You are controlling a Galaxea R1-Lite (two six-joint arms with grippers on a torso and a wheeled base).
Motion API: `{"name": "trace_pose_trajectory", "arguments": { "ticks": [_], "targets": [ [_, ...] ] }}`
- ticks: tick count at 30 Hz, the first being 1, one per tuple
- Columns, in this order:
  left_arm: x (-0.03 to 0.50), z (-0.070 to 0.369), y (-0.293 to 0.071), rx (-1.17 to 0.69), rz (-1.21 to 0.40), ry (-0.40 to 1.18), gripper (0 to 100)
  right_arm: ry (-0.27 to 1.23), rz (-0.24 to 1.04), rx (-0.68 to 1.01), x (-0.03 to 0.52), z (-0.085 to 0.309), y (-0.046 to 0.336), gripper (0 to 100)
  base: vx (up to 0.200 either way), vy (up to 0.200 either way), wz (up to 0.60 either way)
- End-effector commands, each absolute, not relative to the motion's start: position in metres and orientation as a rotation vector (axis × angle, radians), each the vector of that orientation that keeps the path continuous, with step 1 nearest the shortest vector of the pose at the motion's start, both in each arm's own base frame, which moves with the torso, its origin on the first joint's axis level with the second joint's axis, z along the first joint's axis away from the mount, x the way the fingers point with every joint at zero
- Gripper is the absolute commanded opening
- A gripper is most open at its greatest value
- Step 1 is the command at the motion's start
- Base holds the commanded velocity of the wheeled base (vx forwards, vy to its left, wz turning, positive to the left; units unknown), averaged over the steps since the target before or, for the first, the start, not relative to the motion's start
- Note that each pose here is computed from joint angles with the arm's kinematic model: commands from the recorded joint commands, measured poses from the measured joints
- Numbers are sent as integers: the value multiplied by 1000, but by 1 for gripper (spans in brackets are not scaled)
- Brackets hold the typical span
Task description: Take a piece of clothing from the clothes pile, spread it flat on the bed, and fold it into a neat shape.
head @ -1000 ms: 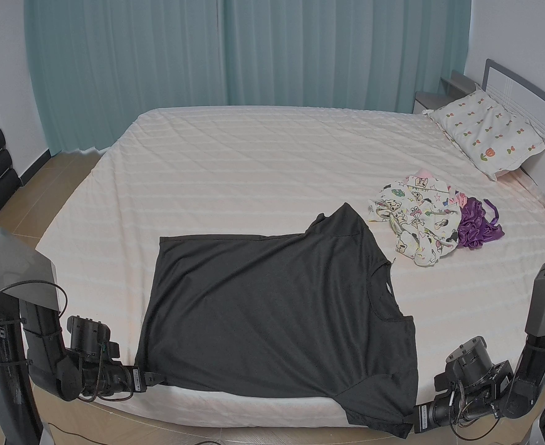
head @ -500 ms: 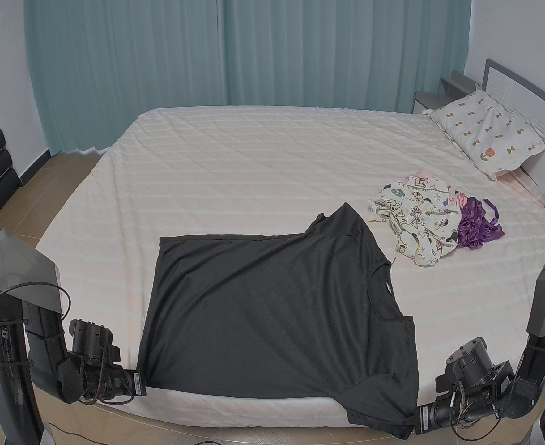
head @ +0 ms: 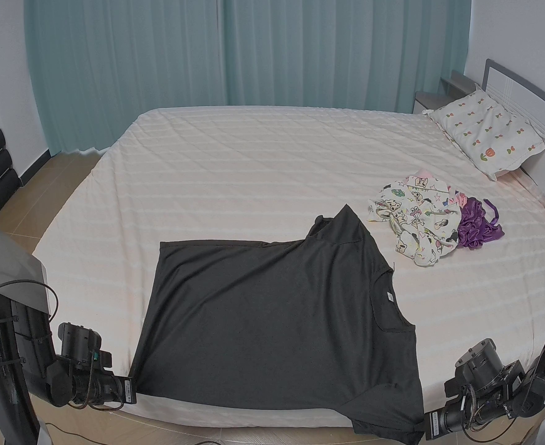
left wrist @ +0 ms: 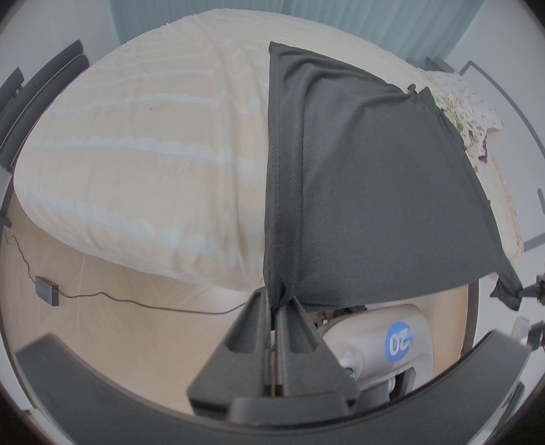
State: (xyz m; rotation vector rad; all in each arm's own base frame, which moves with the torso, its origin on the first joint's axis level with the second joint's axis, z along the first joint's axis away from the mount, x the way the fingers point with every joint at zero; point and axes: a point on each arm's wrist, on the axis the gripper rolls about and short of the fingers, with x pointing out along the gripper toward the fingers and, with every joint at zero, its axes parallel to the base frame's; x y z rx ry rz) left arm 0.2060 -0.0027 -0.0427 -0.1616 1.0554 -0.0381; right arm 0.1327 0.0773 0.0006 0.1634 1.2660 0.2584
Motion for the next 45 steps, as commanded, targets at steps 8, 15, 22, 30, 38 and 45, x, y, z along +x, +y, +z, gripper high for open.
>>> {"name": "trace_pose_trajectory", "arguments": {
  "ticks": [8,15,22,30,38,45],
  "targets": [
    [186,-38,-3,-128,-55,1101,0,1230,273,172,125,11,73,0,0,0,0],
    [181,-31,-2,-138,-47,1098,0,1138,293,209,124,26,71,0,0,0,0],
    [201,-24,-2,-167,-37,1004,0,1060,288,250,143,35,75,0,0,0,0],
    [247,0,-5,-312,20,958,0,944,274,298,178,50,80,0,0,0,0],
    [283,32,-5,-390,74,1063,0,913,261,315,208,69,87,0,0,0,0],
    [281,49,-5,-388,87,1148,0,897,242,318,225,82,86,0,0,0,0]
  ]
}}
